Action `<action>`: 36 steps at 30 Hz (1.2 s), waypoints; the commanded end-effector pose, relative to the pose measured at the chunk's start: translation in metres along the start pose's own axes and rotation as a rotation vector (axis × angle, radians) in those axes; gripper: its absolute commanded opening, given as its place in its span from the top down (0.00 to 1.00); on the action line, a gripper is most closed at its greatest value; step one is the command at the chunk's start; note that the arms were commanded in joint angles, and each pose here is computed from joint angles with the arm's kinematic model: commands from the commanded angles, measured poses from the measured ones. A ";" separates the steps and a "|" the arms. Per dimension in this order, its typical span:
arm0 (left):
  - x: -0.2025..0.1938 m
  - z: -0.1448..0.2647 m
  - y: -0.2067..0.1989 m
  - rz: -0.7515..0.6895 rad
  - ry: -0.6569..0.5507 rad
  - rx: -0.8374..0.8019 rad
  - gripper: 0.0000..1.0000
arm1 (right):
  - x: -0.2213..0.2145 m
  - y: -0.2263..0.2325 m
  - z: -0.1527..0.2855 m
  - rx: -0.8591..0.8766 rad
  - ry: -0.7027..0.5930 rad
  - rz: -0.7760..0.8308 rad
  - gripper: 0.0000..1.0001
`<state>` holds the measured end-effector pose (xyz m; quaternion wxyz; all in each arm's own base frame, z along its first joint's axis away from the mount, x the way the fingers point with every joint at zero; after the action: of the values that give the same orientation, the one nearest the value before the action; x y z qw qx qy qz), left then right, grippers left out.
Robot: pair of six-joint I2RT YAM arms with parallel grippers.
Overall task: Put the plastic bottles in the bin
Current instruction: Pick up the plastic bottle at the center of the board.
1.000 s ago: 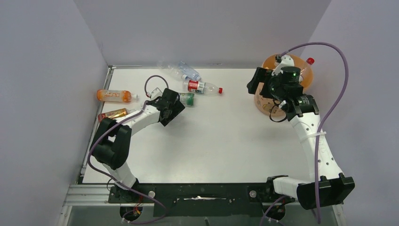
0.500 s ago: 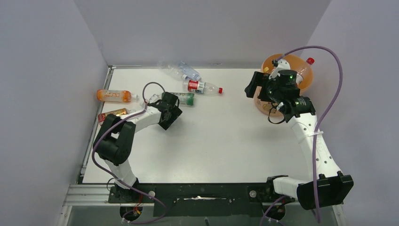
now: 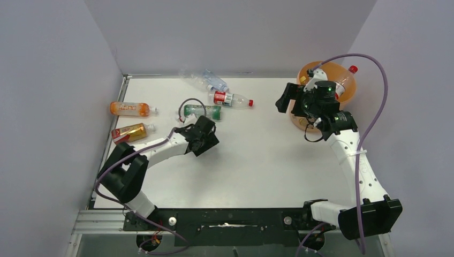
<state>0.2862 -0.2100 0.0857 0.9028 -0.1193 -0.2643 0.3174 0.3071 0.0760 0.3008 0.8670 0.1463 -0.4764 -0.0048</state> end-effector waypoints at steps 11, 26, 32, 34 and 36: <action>-0.056 0.118 -0.080 -0.555 0.045 -0.530 0.48 | 0.002 0.053 0.003 0.394 -0.006 -0.093 0.02; -0.089 0.172 -0.098 -0.770 0.048 -0.935 0.48 | -0.020 0.084 -0.005 0.644 0.084 -0.159 0.02; -0.095 0.176 -0.100 -0.805 0.067 -0.993 0.48 | -0.032 0.095 -0.009 0.678 0.117 -0.154 0.02; -0.095 0.178 -0.101 -0.808 0.069 -1.014 0.48 | -0.036 0.098 -0.011 0.681 0.132 -0.151 0.02; -0.096 0.179 -0.103 -0.812 0.066 -1.029 0.48 | -0.039 0.101 -0.013 0.686 0.142 -0.144 0.02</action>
<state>0.1771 -0.3306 0.2047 0.8334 -0.3873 -0.3429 -0.1946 0.2815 0.1710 0.2840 0.8111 0.4454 -0.3701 0.0821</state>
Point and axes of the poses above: each gripper's point midway between its finger pads, its own z axis back along the fingers, its own y axis along the line the jaws close on, x = y × z, the point moved 5 cm from there along z, back along the fingers, and after that the axes turned 3 degrees about z, right-handed, at the moved point
